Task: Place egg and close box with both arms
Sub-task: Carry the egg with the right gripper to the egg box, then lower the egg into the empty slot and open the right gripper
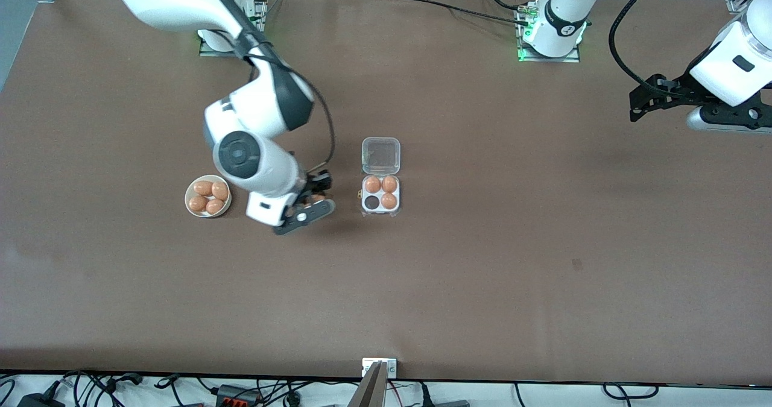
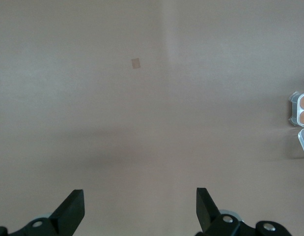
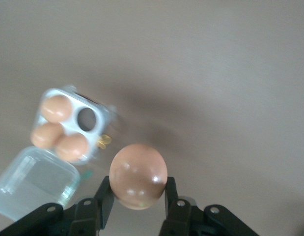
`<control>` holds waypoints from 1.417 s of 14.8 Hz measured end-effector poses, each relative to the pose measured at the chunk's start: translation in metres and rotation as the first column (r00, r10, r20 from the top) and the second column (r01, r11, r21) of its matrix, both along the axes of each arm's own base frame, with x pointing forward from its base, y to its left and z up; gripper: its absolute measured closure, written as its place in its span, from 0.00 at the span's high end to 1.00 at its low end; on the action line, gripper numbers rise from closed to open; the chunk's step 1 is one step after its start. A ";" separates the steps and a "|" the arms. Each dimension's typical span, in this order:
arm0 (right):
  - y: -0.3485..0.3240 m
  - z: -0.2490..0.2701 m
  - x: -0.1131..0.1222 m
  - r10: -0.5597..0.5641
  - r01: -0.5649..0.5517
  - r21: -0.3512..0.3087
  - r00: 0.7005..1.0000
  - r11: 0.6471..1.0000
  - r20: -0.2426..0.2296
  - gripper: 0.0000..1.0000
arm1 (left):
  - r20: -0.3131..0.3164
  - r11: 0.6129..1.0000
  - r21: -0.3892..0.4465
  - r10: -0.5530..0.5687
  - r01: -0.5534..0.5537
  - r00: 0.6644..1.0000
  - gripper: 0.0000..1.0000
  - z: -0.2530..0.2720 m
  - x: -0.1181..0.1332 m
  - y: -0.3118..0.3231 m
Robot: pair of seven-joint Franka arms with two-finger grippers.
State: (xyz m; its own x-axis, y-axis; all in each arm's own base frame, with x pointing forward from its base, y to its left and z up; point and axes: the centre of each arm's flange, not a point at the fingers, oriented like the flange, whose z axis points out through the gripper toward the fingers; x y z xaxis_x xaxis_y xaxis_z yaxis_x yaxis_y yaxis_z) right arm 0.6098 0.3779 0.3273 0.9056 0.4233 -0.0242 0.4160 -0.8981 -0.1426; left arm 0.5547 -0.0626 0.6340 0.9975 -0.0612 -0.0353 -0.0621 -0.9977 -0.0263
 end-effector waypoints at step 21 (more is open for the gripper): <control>0.074 -0.103 -0.034 -0.083 0.083 0.038 0.996 0.996 0.007 0.46 | 0.000 1.000 0.000 0.000 0.000 1.000 1.00 0.000 0.000 0.000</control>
